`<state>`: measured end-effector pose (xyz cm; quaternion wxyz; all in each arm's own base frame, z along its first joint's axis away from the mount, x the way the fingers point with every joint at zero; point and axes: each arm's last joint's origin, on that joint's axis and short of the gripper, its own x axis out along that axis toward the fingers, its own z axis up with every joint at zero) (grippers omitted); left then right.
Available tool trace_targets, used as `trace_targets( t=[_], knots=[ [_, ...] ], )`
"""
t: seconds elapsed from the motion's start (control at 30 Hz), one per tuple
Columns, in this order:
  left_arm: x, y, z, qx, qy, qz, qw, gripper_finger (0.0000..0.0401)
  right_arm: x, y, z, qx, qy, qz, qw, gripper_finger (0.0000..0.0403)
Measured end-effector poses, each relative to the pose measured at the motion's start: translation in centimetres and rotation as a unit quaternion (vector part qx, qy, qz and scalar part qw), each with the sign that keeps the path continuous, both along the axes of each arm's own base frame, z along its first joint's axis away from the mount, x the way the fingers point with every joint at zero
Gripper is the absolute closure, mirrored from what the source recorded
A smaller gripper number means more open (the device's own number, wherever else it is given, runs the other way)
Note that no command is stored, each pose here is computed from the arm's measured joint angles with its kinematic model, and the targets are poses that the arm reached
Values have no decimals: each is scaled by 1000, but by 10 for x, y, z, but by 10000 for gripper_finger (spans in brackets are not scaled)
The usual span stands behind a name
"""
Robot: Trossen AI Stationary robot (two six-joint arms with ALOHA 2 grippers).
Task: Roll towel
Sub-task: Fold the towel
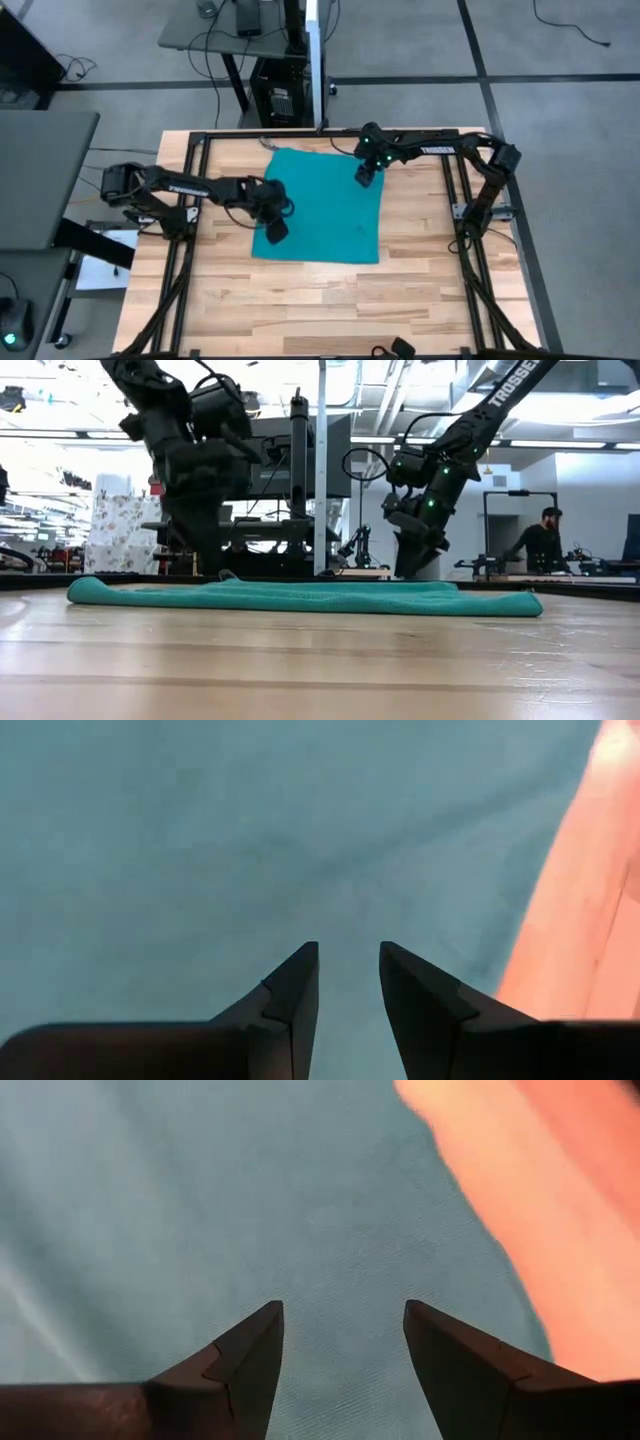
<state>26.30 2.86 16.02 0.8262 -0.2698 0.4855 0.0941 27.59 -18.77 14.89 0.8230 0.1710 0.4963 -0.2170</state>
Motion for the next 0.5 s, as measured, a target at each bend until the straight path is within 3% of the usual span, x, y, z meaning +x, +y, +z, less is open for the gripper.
trace_targets(
  t=[0.27,0.5],
  knots=[
    [8,-36,-30,-15,46,-47,998,309,-9,-17,-15,7,15,-16,1000,202],
    [11,-35,-19,-25,40,-33,998,309,-19,-22,11,11,-2,-29,1000,202]
  ],
)
